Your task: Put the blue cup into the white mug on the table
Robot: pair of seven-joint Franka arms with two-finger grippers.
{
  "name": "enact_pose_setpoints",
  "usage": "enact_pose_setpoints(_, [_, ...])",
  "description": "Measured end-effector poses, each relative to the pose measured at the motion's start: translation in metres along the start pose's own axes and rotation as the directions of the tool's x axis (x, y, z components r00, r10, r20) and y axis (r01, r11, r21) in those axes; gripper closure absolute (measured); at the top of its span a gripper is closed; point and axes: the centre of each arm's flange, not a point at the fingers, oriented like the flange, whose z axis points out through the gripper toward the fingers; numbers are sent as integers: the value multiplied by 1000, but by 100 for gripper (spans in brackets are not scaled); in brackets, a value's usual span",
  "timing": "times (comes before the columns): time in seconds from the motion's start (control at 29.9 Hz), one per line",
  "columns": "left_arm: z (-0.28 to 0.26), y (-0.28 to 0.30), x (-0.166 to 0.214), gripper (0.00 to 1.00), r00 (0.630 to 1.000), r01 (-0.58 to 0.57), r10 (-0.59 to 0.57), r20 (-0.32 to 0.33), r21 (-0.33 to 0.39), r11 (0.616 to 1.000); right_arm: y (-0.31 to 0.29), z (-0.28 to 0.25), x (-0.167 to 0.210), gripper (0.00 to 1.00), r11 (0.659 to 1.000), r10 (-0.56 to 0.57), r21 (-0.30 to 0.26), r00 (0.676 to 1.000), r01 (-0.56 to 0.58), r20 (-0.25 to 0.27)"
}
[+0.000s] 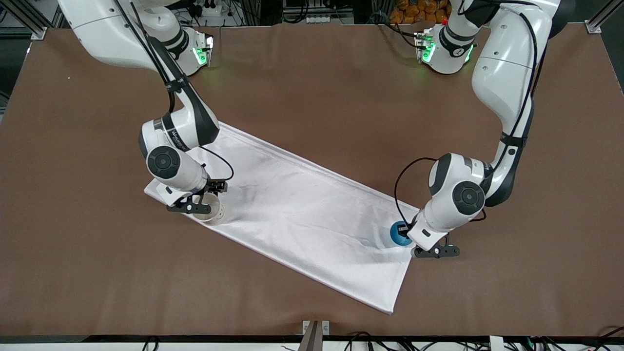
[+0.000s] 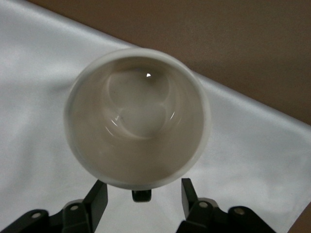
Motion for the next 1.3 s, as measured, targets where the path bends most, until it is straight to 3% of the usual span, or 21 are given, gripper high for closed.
enact_pose_setpoints(0.1, [-1, -1, -4, 96, 1000, -14, 14, 11, 7, 1000, 1, -1, 2, 46, 1000, 3, 6, 1000, -3, -11])
enact_pose_setpoints(0.2, [-5, -3, -10, 96, 1000, -23, 22, 20, 12, 1000, 1, -1, 3, 48, 1000, 3, 10, 1000, -3, -18])
enact_pose_setpoints(0.33, [-13, -14, -16, 96, 999, -30, 29, 28, 19, 999, 0, 0, 3, 67, 1000, 4, 10, 1000, -4, -18])
enact_pose_setpoints(0.37, [-15, -17, -18, 96, 999, -32, 31, 29, 21, 999, 0, 0, 3, 78, 1000, 4, 10, 1000, -4, -19])
enact_pose_setpoints(0.4, [-17, -21, -19, 96, 999, -35, 35, 31, 22, 999, 0, 0, 3, 82, 1000, 5, 10, 1000, -5, -19])
enact_pose_setpoints(0.7, [-39, -49, -32, 96, 998, -55, 54, 41, 34, 998, -20, -13, 0, 81, 998, 66, 20, 997, -65, -31])
enact_pose_setpoints(0.9, [-46, -56, -47, 96, 997, -57, 55, 54, 42, 997, -71, -53, -10, 81, 995, 97, 12, 995, -97, -31])
enact_pose_setpoints(1.3, [-52, -73, -87, 96, 999, -51, 51, 9, 44, 998, -229, -119, -94, 81, 996, 59, 75, 992, -51, -112])
